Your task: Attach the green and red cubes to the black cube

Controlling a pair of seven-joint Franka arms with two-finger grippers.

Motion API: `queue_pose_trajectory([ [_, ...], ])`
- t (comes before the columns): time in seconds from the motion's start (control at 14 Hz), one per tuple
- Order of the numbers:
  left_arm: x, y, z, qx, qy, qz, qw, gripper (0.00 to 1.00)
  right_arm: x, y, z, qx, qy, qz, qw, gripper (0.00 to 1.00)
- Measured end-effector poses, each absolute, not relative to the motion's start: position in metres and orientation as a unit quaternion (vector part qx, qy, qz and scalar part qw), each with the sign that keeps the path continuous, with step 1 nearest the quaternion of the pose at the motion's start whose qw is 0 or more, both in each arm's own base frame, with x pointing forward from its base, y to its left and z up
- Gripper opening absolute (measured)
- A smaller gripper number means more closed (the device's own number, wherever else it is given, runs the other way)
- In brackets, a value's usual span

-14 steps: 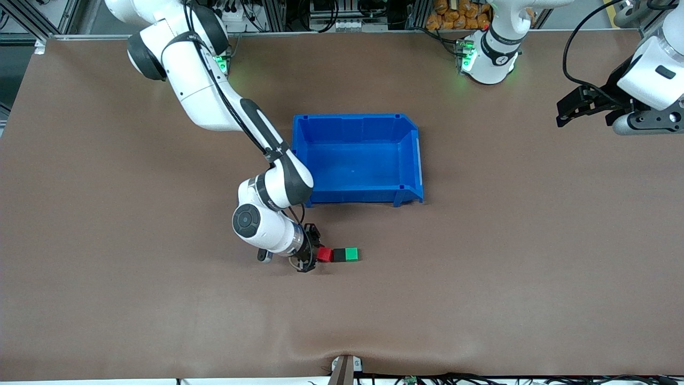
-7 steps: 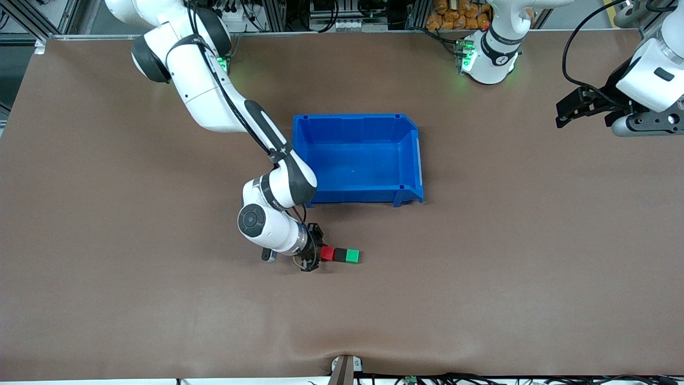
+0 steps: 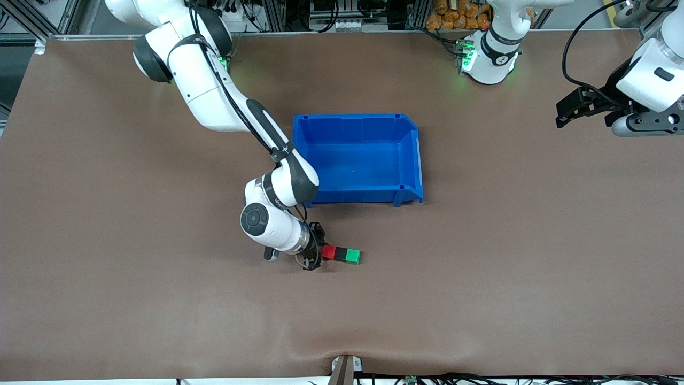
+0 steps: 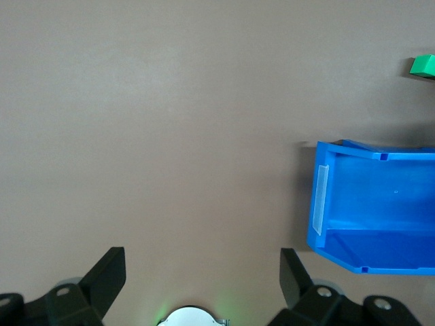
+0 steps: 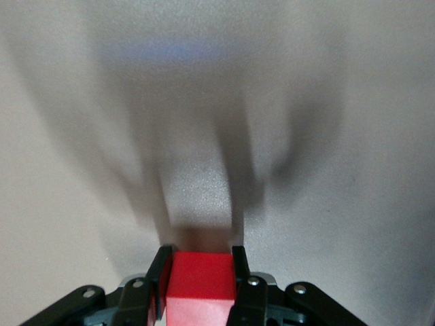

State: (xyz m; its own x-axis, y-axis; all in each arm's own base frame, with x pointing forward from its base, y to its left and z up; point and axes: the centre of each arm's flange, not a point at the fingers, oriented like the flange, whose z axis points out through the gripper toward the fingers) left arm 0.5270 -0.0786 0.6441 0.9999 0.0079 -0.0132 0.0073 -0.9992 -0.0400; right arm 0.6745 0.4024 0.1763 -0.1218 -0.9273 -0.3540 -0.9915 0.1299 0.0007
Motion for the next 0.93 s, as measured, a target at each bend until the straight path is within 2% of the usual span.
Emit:
queue_pose_trajectory([
  [0.36, 0.5270, -0.0785, 0.6441, -1.000, -0.004, 0.007, 0.020, 1.00, 0.6735, 0.4052, 0.1776, -0.663, 0.730, 0.104, 0.131, 0.40],
  [0.5, 0.5270, -0.0786, 0.6441, -1.000, -0.004, 0.007, 0.020, 1.00, 0.6727, 0.4065, 0.1773, -0.665, 0.728, 0.102, 0.130, 0.44],
  [0.57, 0.5271, -0.0786, 0.6440, -1.000, -0.004, 0.007, 0.020, 1.00, 0.6725, 0.4067, 0.1772, -0.666, 0.728, 0.101, 0.130, 0.49],
  [0.79, 0.5276, -0.0786, 0.6431, -1.000, -0.004, 0.008, 0.020, 1.00, 0.6728, 0.4064, 0.1774, -0.672, 0.724, 0.093, 0.128, 0.79],
  [0.86, 0.5278, -0.0786, 0.6428, -1.000, -0.004, 0.008, 0.020, 1.00, 0.6730, 0.4066, 0.1780, -0.673, 0.723, 0.092, 0.128, 0.85],
  [0.93, 0.5281, -0.0786, 0.6421, -1.000, -0.004, 0.009, 0.020, 1.00, 0.6733, 0.4069, 0.1788, -0.673, 0.723, 0.091, 0.129, 0.85],
])
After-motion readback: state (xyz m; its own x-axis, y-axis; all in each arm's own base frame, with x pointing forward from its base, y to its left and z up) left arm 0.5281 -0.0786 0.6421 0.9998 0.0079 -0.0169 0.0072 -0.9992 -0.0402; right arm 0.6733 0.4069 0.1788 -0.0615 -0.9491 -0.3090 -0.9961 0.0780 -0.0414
